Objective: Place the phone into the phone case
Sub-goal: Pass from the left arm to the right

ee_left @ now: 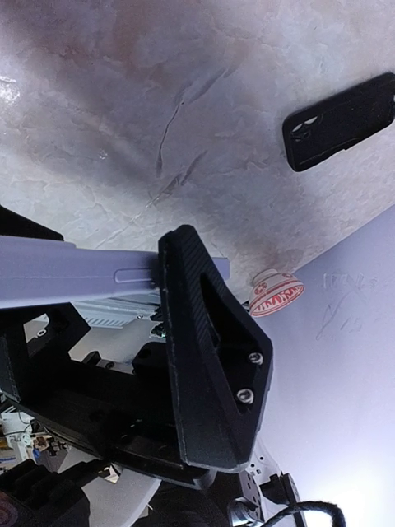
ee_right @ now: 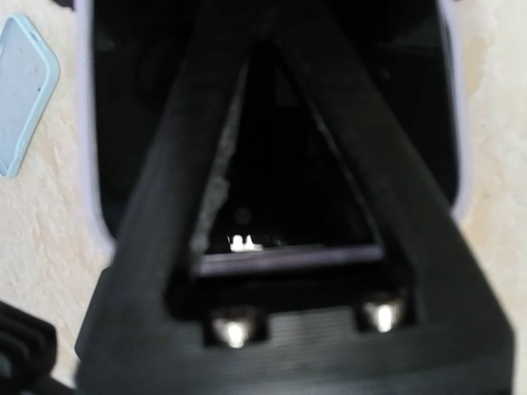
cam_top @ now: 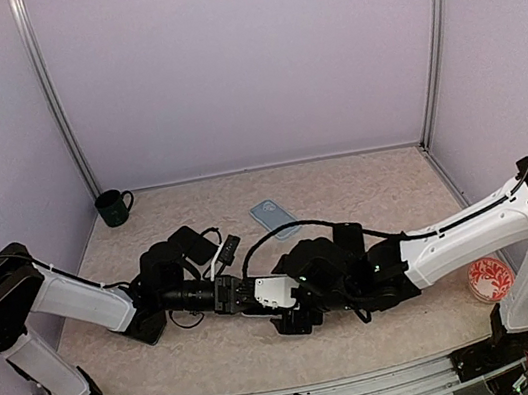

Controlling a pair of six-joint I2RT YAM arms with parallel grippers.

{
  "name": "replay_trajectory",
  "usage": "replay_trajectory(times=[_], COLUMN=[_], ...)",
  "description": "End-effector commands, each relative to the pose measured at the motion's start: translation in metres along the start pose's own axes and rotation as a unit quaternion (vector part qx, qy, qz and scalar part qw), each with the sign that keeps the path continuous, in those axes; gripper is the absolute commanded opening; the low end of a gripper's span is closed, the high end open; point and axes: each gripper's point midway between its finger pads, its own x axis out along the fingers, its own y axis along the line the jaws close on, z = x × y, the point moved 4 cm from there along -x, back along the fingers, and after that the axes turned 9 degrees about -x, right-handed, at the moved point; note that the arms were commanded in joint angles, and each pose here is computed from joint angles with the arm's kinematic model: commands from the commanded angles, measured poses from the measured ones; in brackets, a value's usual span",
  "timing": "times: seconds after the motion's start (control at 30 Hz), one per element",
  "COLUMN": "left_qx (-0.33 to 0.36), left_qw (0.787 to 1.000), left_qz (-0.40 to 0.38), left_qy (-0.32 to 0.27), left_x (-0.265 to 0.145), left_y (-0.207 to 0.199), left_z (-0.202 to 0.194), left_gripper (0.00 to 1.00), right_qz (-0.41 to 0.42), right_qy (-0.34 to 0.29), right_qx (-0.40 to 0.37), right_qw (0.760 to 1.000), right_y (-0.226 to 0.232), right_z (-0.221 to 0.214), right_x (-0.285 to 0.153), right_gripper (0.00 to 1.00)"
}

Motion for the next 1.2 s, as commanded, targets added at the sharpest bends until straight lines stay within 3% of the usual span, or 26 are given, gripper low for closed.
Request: replay_trajectory(times=[0.0,0.37,0.57,0.87,1.03,1.17], left_qx=[0.035,0.037,0.037,0.037,0.037,0.035], left_qw=[0.999,0.999,0.999,0.999,0.999,0.999], left_qz=[-0.033,-0.036,-0.035,-0.034,-0.034,-0.034], left_qy=[-0.018,-0.018,-0.017,-0.014,-0.015,-0.014], left_x=[-0.001,-0.002,-0.001,0.001,0.002,0.003], left_y=[-0.018,-0.020,-0.020,-0.021,-0.022,-0.021], left_z=[0.009,0.010,0.011,0.012,0.013,0.014], left_gripper=[0.00,0.00,0.00,0.00,0.00,0.00], right_qz=[-0.004,-0.001,-0.003,0.003,0.009,0.004], right_qy=[-0.012,0.019,0.025,0.034,0.028,0.020], right_qx=[0.006,0.001,0.004,-0.004,-0.004,0.000], right_qw=[1.000,1.000,1.000,0.999,1.000,1.000], right_y=[-0.002,0.004,0.002,0.004,0.004,0.001], right_z=[0.005,-0.018,-0.022,-0.024,-0.021,-0.016], right_x=[-0.011,-0.019,-0.023,-0.020,-0.020,-0.023], right_gripper=[0.96,0.98,0.94,0.84,0.66,0.62])
